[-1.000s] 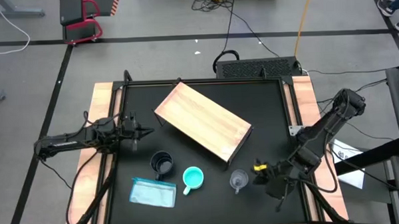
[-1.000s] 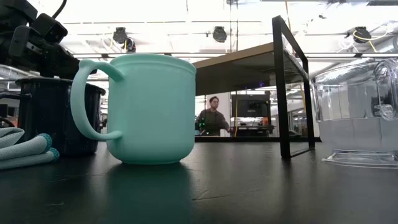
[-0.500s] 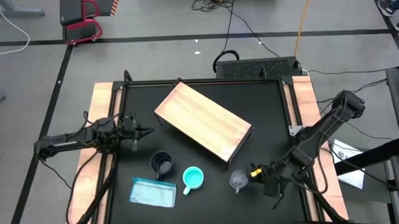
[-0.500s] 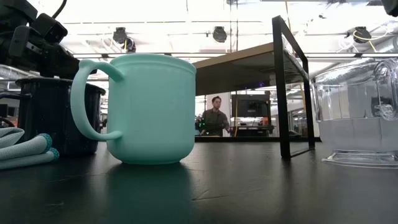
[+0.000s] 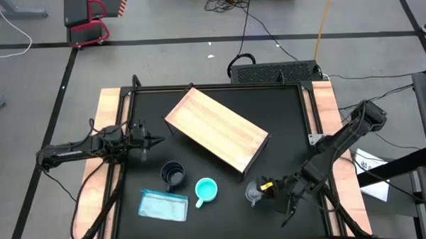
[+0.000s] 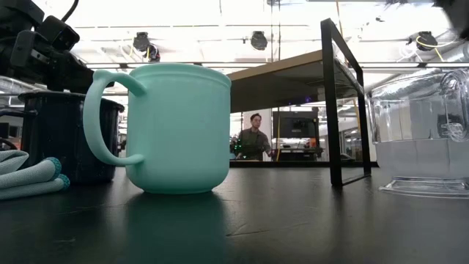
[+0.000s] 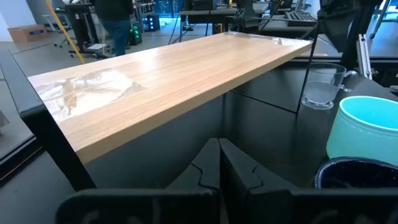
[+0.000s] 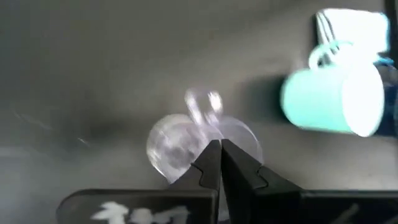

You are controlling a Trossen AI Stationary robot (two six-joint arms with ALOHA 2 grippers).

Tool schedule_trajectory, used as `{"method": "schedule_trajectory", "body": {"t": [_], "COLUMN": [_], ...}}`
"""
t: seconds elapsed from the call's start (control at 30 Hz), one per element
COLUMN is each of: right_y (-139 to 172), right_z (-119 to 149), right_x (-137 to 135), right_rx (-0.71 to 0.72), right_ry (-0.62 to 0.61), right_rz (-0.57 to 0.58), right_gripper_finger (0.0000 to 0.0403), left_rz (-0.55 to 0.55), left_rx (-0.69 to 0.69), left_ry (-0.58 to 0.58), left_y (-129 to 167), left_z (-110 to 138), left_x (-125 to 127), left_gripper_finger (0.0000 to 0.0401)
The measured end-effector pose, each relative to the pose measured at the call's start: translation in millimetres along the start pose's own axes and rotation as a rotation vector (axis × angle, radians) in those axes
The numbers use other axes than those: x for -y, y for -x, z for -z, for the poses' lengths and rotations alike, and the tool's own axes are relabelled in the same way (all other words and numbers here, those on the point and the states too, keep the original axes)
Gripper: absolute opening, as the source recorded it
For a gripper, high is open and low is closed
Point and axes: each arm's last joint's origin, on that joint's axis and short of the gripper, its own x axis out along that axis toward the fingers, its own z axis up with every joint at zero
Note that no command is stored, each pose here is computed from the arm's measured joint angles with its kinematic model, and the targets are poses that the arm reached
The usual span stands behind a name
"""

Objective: Stack small to large cups/mugs on shelf
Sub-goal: Put the transparent mug on the shelf

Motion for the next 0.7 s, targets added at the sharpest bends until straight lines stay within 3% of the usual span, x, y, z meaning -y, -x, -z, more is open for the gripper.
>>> {"method": "schedule_trajectory", "body": {"t": [0.1,0.2,0.57,0.7], "right_y": [3.8,4.6,4.0,-2.0], "right_z": [-1.7,-1.8,1.7,3.7], "right_x": [3.4,3.6,0.8,-0.5], "right_rx": [0.094,0.101,0.059,-0.007], "right_ry": [-0.111,-0.155,-0.171,-0.115], "right_rz": [-0.066,-0.077,-0.102,-0.064], "right_gripper_finger": [0.0016,0.0032,0.0102,0.0116], "left_rz": [0.0,0.0,0.0,0.0], "left_rx": [0.0,0.0,0.0,0.0], "left_ry": [0.0,0.0,0.0,0.0], "left_y": [0.0,0.0,0.0,0.0], "left_z": [-0.1,0.0,-0.1,0.0], "left_x": [0.0,0.0,0.0,0.0], "left_gripper_finger": [0.0003,0.0003,0.0003,0.0003]}}
